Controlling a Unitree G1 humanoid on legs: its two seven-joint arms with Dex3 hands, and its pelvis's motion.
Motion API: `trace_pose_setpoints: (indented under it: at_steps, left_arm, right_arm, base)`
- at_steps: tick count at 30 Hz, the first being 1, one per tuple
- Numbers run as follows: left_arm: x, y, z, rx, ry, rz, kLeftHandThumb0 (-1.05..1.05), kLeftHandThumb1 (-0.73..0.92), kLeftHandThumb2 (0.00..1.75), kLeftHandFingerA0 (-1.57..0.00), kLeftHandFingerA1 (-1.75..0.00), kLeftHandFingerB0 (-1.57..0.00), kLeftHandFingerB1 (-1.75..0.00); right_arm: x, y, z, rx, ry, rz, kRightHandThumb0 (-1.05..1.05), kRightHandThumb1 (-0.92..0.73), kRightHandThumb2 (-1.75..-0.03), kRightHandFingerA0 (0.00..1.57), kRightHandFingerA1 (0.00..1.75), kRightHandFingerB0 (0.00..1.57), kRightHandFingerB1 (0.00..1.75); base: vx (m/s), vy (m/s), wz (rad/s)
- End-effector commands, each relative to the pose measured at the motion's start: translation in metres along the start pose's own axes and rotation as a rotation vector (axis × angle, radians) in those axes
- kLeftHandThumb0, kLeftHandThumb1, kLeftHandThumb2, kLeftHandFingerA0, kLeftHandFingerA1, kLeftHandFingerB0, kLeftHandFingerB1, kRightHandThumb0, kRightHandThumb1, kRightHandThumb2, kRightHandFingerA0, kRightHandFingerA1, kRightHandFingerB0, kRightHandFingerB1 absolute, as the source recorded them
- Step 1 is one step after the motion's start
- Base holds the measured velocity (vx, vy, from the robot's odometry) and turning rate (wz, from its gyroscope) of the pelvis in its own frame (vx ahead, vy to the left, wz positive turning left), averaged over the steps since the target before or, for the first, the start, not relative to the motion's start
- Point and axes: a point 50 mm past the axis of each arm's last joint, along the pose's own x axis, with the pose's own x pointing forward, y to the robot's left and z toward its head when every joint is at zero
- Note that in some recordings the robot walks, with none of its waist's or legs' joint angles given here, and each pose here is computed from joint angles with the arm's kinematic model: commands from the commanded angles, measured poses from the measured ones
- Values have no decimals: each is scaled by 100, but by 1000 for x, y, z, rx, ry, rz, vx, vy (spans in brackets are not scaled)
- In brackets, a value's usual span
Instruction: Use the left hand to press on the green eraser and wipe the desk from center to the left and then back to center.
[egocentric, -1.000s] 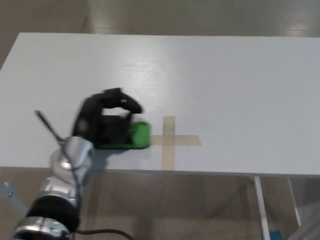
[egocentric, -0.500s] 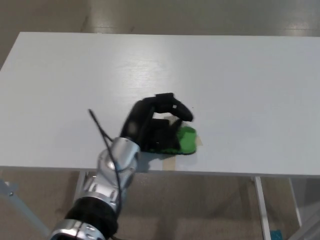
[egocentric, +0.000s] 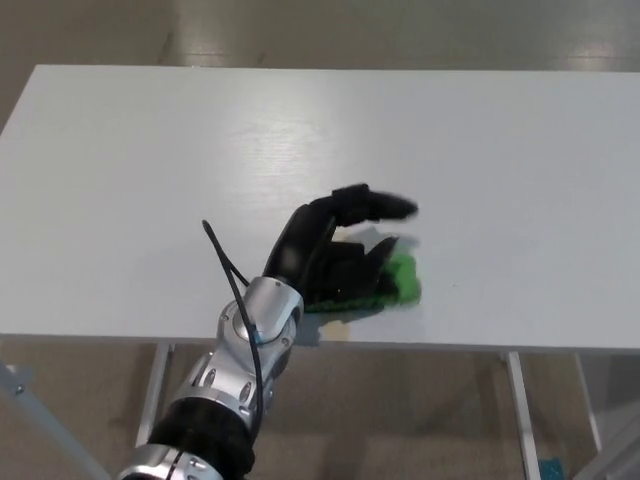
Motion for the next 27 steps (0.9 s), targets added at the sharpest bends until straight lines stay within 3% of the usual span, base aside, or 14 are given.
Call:
trace_pose_setpoints:
  at_steps: [1,9,15,17,23,27]
  left_arm:
    - [-2,25,13,-90,0,-176,-81,49,83,0,0,0,-20]
    - [-16,67,104,-99,-294,-261,-81,47,85,0,0,0,-18]
    - [-50,78,154,-60,-459,-401,-81,48,85,0,0,0,-20]
    - [-82,84,182,61,-584,-469,-84,49,88,0,0,0,-22]
    - [-112,87,198,114,-659,-525,-85,48,89,0,0,0,-21]
    - [-164,101,197,110,-705,-567,-81,47,88,-1,-6,0,-26]
  right_arm:
    - [-4,1,-5,12,21,4,-38,-74,-63,69,53,53,38]
    - [-1,-1,-3,-10,14,-5,-38,-74,-63,70,54,52,37]
    - [0,-1,-3,-26,18,-8,-37,-74,-63,71,54,53,38]
    - [-2,-1,-5,-26,26,-5,-37,-74,-62,71,53,54,38]
    - [-2,-1,-6,-34,35,-3,-37,-74,-63,71,54,54,38]
    - [-4,-2,-9,-50,41,3,-36,-73,-62,71,54,55,38]
  base:
    - [0,0,0]
    - [0,0,0]
    - [0,0,0]
    - [0,0,0]
    - [0,0,0]
    - [0,0,0]
